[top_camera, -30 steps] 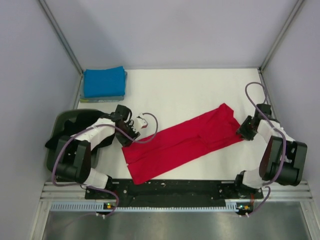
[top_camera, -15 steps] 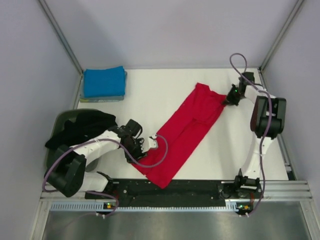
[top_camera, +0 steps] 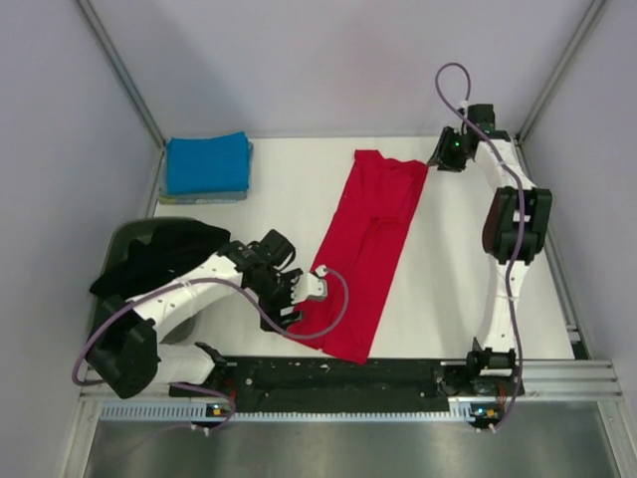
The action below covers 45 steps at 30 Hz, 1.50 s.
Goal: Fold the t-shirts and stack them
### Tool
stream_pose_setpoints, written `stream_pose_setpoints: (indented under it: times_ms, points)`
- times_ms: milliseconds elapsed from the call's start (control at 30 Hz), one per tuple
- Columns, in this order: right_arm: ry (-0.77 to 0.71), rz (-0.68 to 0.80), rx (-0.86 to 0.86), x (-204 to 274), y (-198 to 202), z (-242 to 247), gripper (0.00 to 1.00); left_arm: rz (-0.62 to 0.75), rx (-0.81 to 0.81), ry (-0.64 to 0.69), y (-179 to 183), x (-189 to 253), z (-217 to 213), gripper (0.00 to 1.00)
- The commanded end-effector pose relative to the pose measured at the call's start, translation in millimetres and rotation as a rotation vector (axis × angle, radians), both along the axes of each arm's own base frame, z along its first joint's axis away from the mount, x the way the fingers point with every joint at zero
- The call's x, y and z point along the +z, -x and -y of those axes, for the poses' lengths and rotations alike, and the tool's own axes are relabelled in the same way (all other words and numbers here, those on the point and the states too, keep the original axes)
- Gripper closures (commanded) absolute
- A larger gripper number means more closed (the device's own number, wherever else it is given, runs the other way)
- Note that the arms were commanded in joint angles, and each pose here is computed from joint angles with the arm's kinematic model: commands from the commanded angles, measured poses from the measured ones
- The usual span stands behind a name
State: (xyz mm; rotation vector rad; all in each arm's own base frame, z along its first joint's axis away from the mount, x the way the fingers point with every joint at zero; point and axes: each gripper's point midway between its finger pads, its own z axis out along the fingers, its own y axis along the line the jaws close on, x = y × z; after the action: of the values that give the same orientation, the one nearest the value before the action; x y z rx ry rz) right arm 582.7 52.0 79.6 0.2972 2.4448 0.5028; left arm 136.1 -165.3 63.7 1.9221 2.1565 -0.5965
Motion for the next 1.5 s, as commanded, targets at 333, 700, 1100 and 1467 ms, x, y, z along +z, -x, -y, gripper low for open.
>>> stream_pose_setpoints:
  times_ms: [333, 700, 1100, 1467]
  points:
    - [0.113, 0.709, 0.796, 170.6, 239.3, -139.2, 0.55, 0.147, -0.225, 0.170, 3.9, -9.1, 29.3, 0.05]
    - [0.141, 0.853, 1.591, 66.5, 446.6, -204.6, 0.50, 0.183, -0.292, 0.126, 19.1, -43.2, 27.1, 0.34]
    - [0.356, 0.726, 1.880, -25.3, 521.7, -213.7, 0.50, 0.162, -0.308, 0.054, 41.2, -58.1, 21.1, 0.74]
    - [0.474, 0.636, 2.057, -57.4, 529.8, -199.9, 0.48, 0.193, -0.255, 0.087, 38.0, -50.0, 28.2, 1.00]
